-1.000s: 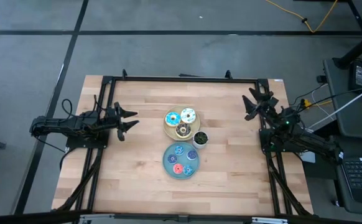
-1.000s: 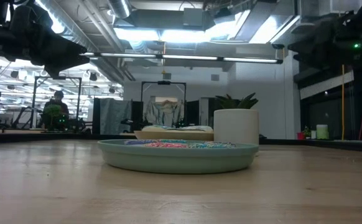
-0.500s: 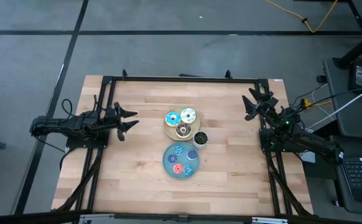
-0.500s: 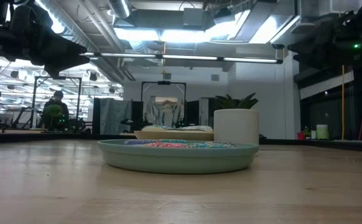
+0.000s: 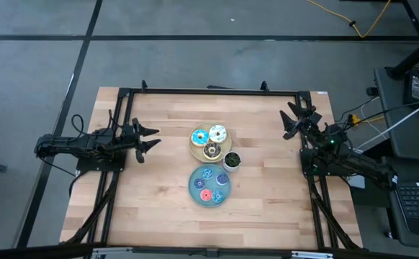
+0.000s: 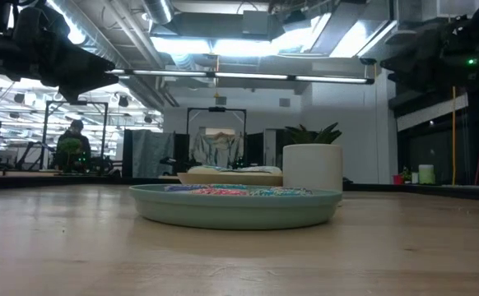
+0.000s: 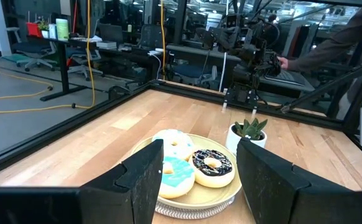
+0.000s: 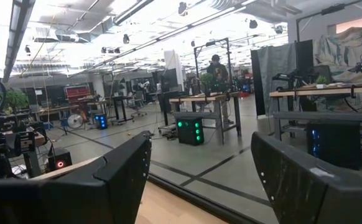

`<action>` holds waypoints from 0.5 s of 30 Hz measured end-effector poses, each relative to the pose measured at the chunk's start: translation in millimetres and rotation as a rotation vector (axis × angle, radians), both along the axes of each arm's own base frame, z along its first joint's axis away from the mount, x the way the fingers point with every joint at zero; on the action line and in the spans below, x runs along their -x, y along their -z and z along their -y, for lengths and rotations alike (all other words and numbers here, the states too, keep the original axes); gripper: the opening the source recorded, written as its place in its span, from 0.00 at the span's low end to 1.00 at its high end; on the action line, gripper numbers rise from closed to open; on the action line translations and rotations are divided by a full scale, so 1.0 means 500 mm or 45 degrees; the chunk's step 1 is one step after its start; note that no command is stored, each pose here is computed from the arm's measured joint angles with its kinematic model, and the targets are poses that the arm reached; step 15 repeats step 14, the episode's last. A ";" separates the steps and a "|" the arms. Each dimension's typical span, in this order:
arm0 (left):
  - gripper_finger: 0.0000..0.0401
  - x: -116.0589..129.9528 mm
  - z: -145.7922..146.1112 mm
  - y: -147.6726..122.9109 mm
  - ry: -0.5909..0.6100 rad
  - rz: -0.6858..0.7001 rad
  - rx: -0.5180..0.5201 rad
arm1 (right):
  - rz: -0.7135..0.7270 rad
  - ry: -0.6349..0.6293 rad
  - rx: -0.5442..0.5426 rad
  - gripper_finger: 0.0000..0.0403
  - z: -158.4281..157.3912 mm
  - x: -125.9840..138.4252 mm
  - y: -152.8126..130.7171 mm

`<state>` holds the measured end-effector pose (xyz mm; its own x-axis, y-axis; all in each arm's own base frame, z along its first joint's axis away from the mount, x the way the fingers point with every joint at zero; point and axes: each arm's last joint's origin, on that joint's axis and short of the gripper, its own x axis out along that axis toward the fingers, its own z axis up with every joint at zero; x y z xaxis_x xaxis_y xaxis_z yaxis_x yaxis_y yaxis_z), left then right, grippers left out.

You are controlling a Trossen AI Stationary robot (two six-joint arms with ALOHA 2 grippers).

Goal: Pick & Place donuts
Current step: Return to Home Position

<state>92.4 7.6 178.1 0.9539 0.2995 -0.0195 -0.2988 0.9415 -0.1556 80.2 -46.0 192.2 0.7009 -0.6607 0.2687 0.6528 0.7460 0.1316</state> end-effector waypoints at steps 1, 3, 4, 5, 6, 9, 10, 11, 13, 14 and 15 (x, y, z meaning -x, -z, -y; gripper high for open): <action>0.49 0.000 0.000 0.000 0.000 0.000 0.000 | 0.000 0.000 0.000 0.69 0.000 0.000 0.000; 0.49 0.000 0.000 0.000 0.000 0.000 0.000 | 0.000 0.000 0.000 0.69 0.000 0.000 0.000; 0.49 0.000 0.000 0.000 0.000 0.000 0.000 | 0.000 0.000 0.000 0.69 0.000 0.000 0.000; 0.49 0.000 0.000 0.000 0.000 0.000 0.000 | 0.000 0.000 0.000 0.69 0.000 0.000 0.000; 0.49 0.000 0.000 0.000 0.000 0.000 0.000 | 0.000 0.000 0.000 0.69 0.000 0.000 0.000; 0.49 0.000 0.000 0.000 0.000 0.000 0.000 | 0.000 0.000 0.000 0.69 0.000 0.000 0.000; 0.49 0.000 0.000 0.000 0.000 0.000 0.000 | 0.000 0.000 0.000 0.69 0.000 0.000 0.000; 0.49 0.000 0.000 0.000 0.001 0.000 0.000 | -0.001 0.000 -0.001 0.69 0.000 0.000 0.000; 0.49 0.000 0.000 0.000 0.000 0.000 0.000 | -0.009 0.000 -0.005 0.69 0.000 0.000 0.002; 0.49 0.000 0.000 0.000 0.000 0.000 0.000 | -0.014 0.000 -0.007 0.69 0.000 -0.001 0.002; 0.49 0.000 0.000 0.000 0.000 0.000 0.000 | -0.014 0.000 -0.007 0.69 0.000 -0.001 0.002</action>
